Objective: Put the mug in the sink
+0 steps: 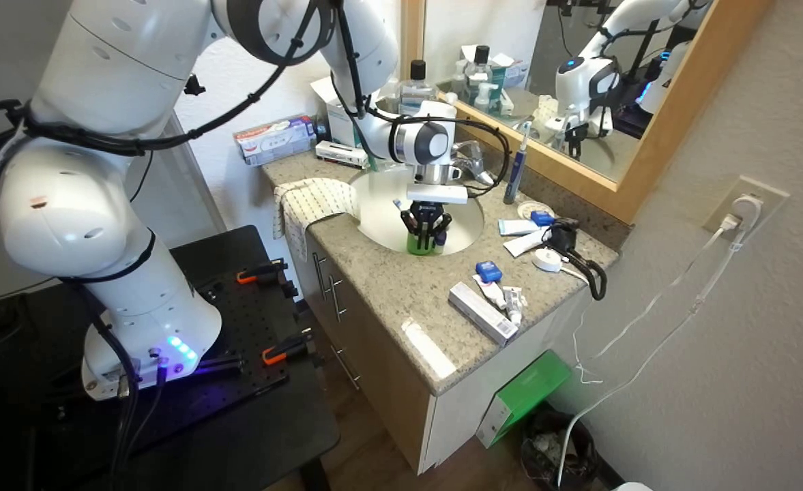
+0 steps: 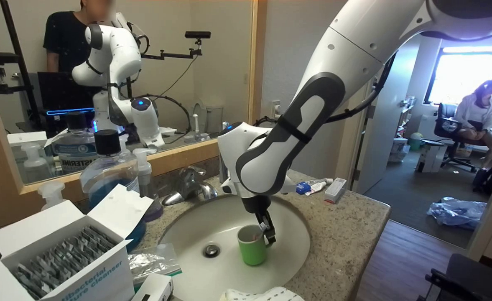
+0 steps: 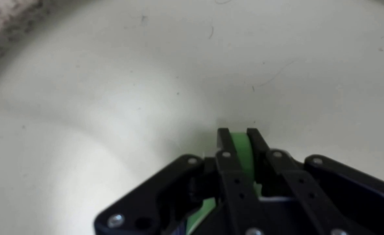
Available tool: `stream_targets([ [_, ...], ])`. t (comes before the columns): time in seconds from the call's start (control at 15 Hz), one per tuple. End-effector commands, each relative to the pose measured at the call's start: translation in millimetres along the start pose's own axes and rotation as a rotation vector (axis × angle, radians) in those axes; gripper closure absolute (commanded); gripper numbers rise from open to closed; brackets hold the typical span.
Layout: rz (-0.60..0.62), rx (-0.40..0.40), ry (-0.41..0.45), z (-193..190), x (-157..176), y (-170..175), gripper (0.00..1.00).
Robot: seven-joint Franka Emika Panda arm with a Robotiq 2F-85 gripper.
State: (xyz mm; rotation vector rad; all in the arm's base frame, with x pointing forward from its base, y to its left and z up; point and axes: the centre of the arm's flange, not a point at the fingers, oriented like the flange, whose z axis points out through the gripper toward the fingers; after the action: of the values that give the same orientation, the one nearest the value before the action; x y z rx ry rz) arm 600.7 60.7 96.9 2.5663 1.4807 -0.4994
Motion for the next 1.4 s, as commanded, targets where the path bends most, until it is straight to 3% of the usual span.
stream_targets([
  [0.0, -0.016, -0.006, -0.026, 3, 5, 8, 0.53],
  [0.47, -0.051, -0.019, -0.036, -1, -6, 0, 0.02],
  [1.33, -0.137, -0.063, -0.083, -56, -64, -43, 0.00],
])
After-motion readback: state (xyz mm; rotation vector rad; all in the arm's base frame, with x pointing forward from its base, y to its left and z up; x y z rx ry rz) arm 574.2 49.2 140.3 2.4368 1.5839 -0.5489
